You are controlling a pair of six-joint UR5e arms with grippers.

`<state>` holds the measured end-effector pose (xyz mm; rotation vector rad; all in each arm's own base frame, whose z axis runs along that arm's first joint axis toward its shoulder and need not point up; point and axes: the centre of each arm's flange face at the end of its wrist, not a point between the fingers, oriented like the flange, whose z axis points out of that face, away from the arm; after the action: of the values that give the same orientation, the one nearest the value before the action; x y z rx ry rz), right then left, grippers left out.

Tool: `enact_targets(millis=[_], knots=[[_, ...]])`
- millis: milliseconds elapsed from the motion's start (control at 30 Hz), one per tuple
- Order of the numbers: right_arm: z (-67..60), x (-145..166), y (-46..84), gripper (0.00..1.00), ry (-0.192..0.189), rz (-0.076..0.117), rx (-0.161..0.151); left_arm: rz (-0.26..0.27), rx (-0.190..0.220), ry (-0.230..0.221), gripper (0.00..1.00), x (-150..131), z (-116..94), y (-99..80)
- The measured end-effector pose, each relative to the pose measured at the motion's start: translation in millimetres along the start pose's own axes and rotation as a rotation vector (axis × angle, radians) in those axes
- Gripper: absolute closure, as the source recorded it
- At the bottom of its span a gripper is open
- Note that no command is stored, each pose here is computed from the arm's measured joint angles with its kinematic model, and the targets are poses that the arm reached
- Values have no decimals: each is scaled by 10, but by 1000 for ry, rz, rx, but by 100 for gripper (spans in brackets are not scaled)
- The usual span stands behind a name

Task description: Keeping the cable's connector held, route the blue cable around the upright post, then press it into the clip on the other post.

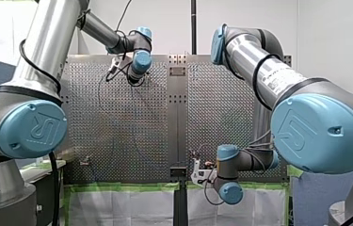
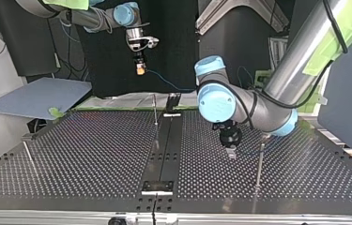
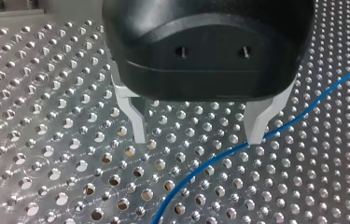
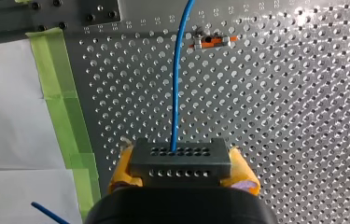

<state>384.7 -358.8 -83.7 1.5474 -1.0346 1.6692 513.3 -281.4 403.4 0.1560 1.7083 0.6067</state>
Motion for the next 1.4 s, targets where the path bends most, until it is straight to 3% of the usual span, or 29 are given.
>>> enact_targets(millis=[500,767,933,1067,1400], knots=[[4,-1,-9,100,-2,-3,4,34,-69,2,0,1,115,56],[2,-3,-9,100,-4,-3,3,67,-71,17,0,127,207,-67],[1,-4,-10,100,-5,-4,4,72,-91,12,0,149,261,-84],[0,-5,-12,100,-6,-5,4,106,-103,32,0,271,335,-180],[-1,-5,-15,100,-5,-5,5,136,-93,39,0,428,429,-362]])
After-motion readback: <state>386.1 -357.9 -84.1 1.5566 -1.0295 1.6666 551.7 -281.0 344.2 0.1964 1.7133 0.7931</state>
